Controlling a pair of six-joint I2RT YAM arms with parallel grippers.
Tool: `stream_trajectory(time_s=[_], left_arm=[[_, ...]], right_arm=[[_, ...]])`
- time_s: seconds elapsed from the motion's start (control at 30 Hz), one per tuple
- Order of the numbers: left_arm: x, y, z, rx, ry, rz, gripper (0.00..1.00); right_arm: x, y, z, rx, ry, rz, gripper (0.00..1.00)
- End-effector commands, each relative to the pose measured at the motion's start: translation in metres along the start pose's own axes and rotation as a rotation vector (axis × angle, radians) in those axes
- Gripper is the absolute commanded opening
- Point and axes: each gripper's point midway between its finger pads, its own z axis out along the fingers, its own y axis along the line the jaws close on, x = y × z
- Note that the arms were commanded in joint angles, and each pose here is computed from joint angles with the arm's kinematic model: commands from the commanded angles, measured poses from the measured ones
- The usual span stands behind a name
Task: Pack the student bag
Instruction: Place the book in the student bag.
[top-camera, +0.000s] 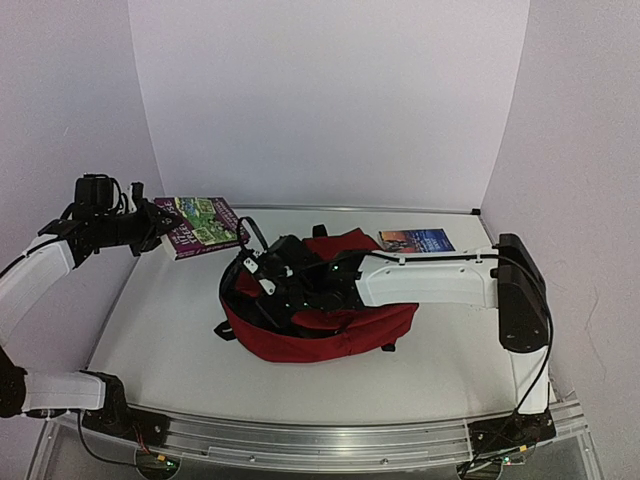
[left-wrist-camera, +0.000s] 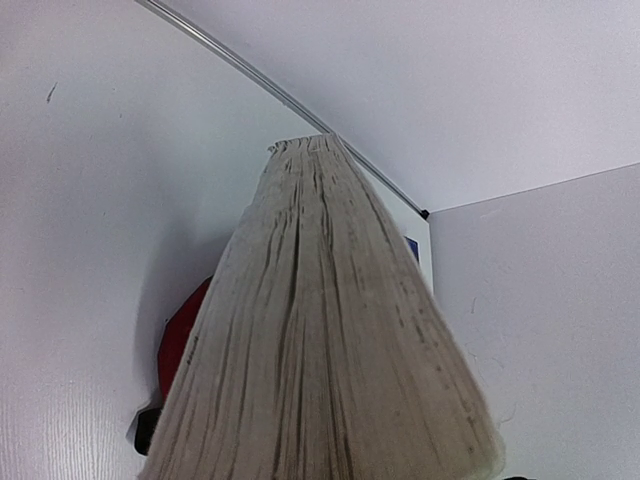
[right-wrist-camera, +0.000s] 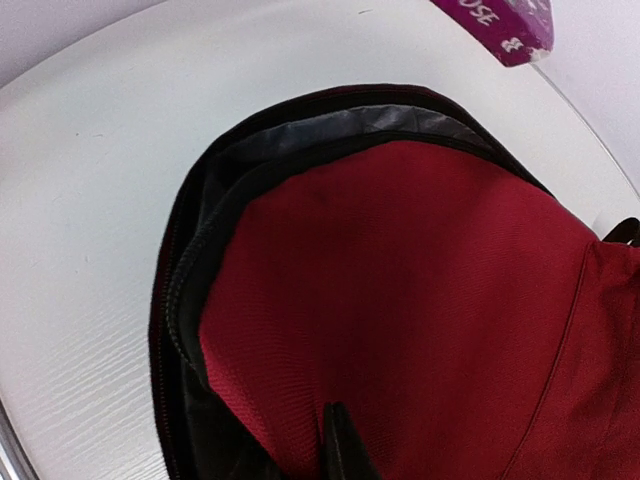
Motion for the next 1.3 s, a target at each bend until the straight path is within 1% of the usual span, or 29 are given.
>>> stream_trajectory(time_s=[0.0,0.17,0.27,0.37,0.47,0.53,0.67,0.83,0.97,1.13,1.27], left_arm=[[-0.012,-0.046,-0.027,0.132,-0.061,0.102,0.00],[-0.003,-0.076,-0.057,0.244,-0.077,0.153,0.00],[0.009,-0.085,-0.064,0.290,-0.029,0.155,0.00],[0.027,-0.073,-0.056,0.280,0.066,0.096,0.00],[0.047,-0.050,-0.039,0.260,0.165,-0.013,0.00],[0.058,-0.040,-0.028,0.285,0.206,-0.082,0.00],[0.073,-0.033,-0.008,0.333,0.230,-0.149,0.00],[0.090,-0.047,0.020,0.343,0.280,-0.115,0.00],[0.099,-0.047,0.046,0.357,0.313,-0.142,0.00],[0.097,-0.044,0.067,0.337,0.292,-0.148,0.00],[0.096,-0.050,0.088,0.328,0.284,-0.136,0.00]], right_arm=[[-0.043,-0.053,-0.037,0.075,-0.112,0.181,0.00],[-0.049,-0.136,-0.067,0.194,-0.183,0.478,0.00],[-0.049,-0.166,-0.084,0.224,-0.229,0.600,0.00],[-0.055,-0.182,-0.102,0.244,-0.286,0.683,0.00],[-0.066,-0.186,-0.118,0.237,-0.346,0.729,0.00],[-0.075,-0.187,-0.128,0.219,-0.389,0.749,0.00],[-0.089,-0.183,-0.140,0.167,-0.447,0.754,0.00],[-0.101,-0.176,-0.150,0.115,-0.486,0.740,0.00],[-0.107,-0.169,-0.157,0.089,-0.509,0.720,0.00],[-0.115,-0.155,-0.162,0.063,-0.524,0.696,0.00],[-0.124,-0.136,-0.165,0.056,-0.537,0.646,0.00]])
